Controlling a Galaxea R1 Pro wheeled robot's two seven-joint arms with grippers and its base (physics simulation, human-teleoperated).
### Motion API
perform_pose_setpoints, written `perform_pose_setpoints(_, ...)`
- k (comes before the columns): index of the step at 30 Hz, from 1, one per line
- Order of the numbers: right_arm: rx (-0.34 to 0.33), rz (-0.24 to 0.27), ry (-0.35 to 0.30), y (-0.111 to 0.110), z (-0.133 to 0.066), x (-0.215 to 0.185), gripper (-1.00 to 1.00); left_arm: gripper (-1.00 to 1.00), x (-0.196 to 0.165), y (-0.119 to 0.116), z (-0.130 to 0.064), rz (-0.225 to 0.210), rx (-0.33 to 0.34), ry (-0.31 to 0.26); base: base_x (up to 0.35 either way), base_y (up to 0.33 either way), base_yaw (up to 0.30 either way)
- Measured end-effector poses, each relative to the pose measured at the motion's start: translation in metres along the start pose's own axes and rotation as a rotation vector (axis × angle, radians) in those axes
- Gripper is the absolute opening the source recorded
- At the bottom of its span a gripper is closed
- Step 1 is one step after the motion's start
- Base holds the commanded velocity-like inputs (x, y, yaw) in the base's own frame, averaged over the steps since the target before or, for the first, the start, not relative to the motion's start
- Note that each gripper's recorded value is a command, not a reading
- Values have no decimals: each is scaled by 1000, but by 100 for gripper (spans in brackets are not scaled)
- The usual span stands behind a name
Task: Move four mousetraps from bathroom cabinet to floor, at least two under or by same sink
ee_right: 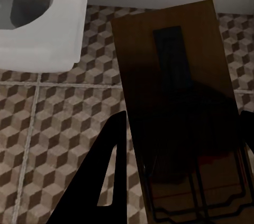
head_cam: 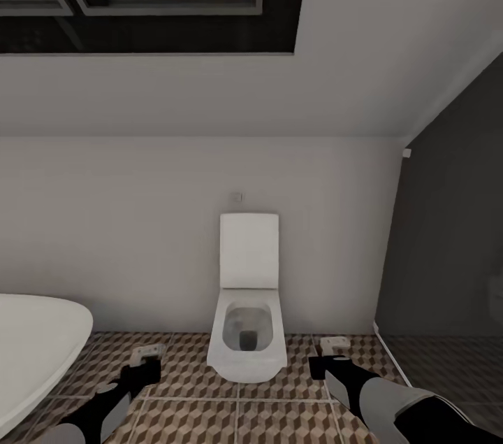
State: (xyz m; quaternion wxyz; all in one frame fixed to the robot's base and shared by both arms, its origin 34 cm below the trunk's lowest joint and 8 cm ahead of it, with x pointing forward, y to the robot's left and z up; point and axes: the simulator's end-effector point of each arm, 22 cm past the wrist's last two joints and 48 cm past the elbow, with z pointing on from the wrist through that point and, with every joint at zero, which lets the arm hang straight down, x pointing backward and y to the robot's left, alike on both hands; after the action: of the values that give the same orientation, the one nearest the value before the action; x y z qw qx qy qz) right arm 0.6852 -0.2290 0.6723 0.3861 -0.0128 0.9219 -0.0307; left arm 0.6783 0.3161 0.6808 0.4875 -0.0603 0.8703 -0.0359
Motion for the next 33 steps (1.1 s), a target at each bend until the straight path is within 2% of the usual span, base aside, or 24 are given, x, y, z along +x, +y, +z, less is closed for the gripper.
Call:
perform_pose_setpoints(3,3,-1,1,-1,0,0,-100,-100,-23,-13,1,11,27,-45,0,0,0)
perform_pose_setpoints(5,7,-3,7,-3,0,1,-100,-100,-42,-23,1,48,48,-77,0,0,0)
perform_pose_setpoints(7,8,-3,23,-3,0,4,-100,-100,-45,-26,2,81,54,-72,0,0,0)
perform_pose_setpoints(10,16,-3,42,-3,0,6,-100,-100,-42,-28,2,100,56,-40,0,0,0)
perform_pose_setpoints(14,33,-1,18,-8,-1,-8,-100,-100,-34,-25,2,106,52,-8,0,0,0)
perform_pose_setpoints(24,35,8,-68,-10,-4,-47,-100,-100,-35,-15,2,100,37,-11,6,0,0)
perform_pose_setpoints(28,22,0,-79,0,-6,-52,-100,-100,-34,-10,1,96,29,-13,240,0,0)
perform_pose_setpoints(33,22,-5,-80,1,-6,-52,-100,-100,-34,-8,1,96,26,-12,266,0,0)
